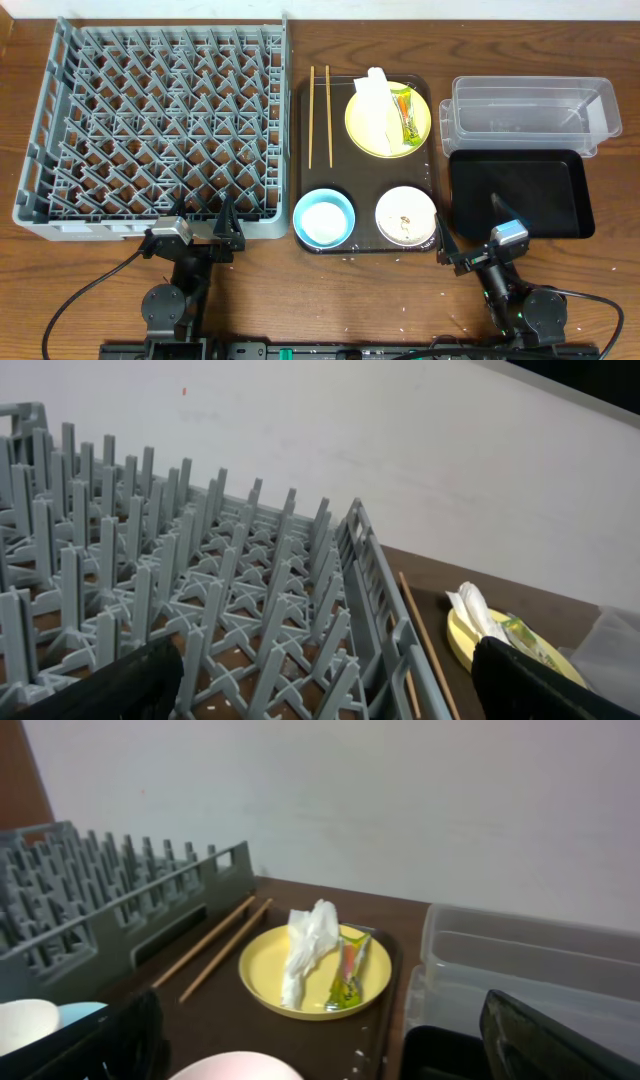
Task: Sort waste into correct bins and load items into the dishwasher
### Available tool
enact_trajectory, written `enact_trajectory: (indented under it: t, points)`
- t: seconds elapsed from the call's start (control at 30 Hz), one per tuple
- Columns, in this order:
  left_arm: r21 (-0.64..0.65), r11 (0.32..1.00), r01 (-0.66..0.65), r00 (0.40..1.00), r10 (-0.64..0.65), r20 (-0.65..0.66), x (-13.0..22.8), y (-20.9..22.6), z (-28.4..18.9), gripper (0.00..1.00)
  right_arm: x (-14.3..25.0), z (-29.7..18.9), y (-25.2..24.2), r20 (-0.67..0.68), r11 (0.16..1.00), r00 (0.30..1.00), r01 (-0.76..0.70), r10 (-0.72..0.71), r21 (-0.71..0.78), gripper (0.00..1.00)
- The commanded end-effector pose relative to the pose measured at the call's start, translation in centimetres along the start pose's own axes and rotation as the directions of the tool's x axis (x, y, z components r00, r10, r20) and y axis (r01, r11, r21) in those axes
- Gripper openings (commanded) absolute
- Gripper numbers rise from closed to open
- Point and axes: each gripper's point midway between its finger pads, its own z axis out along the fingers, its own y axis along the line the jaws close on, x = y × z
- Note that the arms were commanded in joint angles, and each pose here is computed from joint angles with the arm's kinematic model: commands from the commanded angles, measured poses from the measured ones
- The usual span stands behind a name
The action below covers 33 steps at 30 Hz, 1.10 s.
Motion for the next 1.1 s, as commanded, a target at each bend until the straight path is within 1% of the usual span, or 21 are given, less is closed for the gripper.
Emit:
enact_trajectory:
  t: [0.0, 0.13, 0.2, 0.3, 0.37, 0.43, 0.5, 0.53, 0.63, 0.73, 0.8, 0.87, 0.9, 0.93, 1.0, 1.03, 1.07]
  points:
    - [0.04, 0.999, -0.003, 0.998, 0.0, 0.069, -3.2, -1.4, -0.6, 0.93, -0.6, -0.1, 0.6, 0.011, 0.998, 0.999, -0.052, 0.053, -0.04, 0.99]
    - [0.045, 0.999, -0.004, 0.997, 0.001, 0.083, -4.4, -1.9, -0.8, 0.93, -1.9, -0.3, 1.5, 0.03, 0.995, 0.998, -0.047, 0.049, -0.089, 0.99]
    - [0.059, 0.998, -0.007, 0.996, 0.002, 0.089, -5.6, -2.5, -1.1, 0.94, -3.3, -0.5, 2.3, 0.04, 0.991, 0.998, -0.042, 0.047, -0.128, 0.99]
    - [0.056, 0.998, -0.005, 0.998, 0.001, 0.067, -7.5, -3.2, -1.3, 0.93, -5.7, -0.6, 2.5, 0.011, 0.989, 0.997, -0.069, 0.071, -0.135, 0.99]
    - [0.046, 0.999, 0.0, 1.0, -0.001, 0.025, -8.3, -3.6, -1.2, 0.93, -7.4, -0.4, 2.7, -0.028, 0.987, 0.996, -0.082, 0.079, -0.136, 0.99]
    - [0.051, 0.999, -0.005, 0.999, 0.008, -0.046, -9.2, -4.4, -0.9, 0.93, -8.9, 0.1, 2.7, -0.097, 0.986, 0.991, -0.106, 0.094, -0.132, 0.99]
    - [0.092, 0.996, -0.02, 0.989, 0.033, -0.146, -9.9, -5.8, -0.3, 0.93, -10.3, 1.3, 2.7, -0.21, 0.981, 0.971, -0.146, 0.118, -0.126, 0.99]
    - [0.104, 0.994, -0.013, 0.981, 0.033, -0.193, -10.2, -6.4, -0.1, 0.93, -10.7, 2.0, 2.6, -0.264, 0.979, 0.956, -0.166, 0.13, -0.117, 0.99]
    - [0.115, 0.993, 0.03, 0.936, 0.012, -0.352, -10.8, -7.7, 0.7, 0.93, -11.3, 4.1, 2.5, -0.445, 0.969, 0.879, -0.233, 0.172, -0.086, 0.99]
    - [0.088, 0.993, 0.074, 0.862, -0.019, -0.507, -11.1, -8.5, 1.1, 0.93, -11.1, 6.0, 2.4, -0.611, 0.957, 0.764, -0.287, 0.206, -0.037, 0.99]
    - [0.052, 0.995, 0.085, 0.815, -0.04, -0.578, -11.2, -8.6, 1.0, 0.93, -10.8, 7.2, 2.5, -0.686, 0.951, 0.694, -0.309, 0.216, -0.013, 0.99]
    - [0.022, 0.995, 0.093, 0.773, -0.058, -0.631, -11.1, -8.5, 0.9, 0.93, -10.4, 8.7, 2.3, -0.724, 0.947, 0.653, -0.32, 0.222, 0.002, 0.99]
    - [0.014, 0.995, 0.094, 0.761, -0.063, -0.646, -10.9, -8.5, 1.0, 0.93, -10.2, 9.6, 2.2, -0.728, 0.947, 0.648, -0.322, 0.223, 0.004, 0.99]
    - [0.008, 0.995, 0.098, 0.752, -0.068, -0.656, -10.8, -8.5, 1.0, 0.93, -10.0, 10.6, 2.3, -0.734, 0.935, 0.632, -0.356, 0.249, 0.01, 0.99]
    - [0.028, 0.99, 0.141, 0.716, -0.082, -0.694, -10.0, -9.2, 0.5, 0.93, -8.9, 11.6, 3.5, -0.769, 0.887, 0.562, -0.461, 0.305, 0.015, 0.99]
    - [0.036, 0.987, 0.155, 0.704, -0.084, -0.705, -9.8, -9.4, 0.3, 0.99, -8.6, 12.0, 3.9, -0.774, 0.872, 0.549, -0.489, 0.316, 0.01, 0.99]
    - [0.041, 0.986, 0.164, 0.696, -0.086, -0.713, -9.6, -9.6, 0.1, 0.98, -8.2, 12.5, 4.4, -0.784, 0.857, 0.531, -0.515, 0.321, 0.003, 0.99]
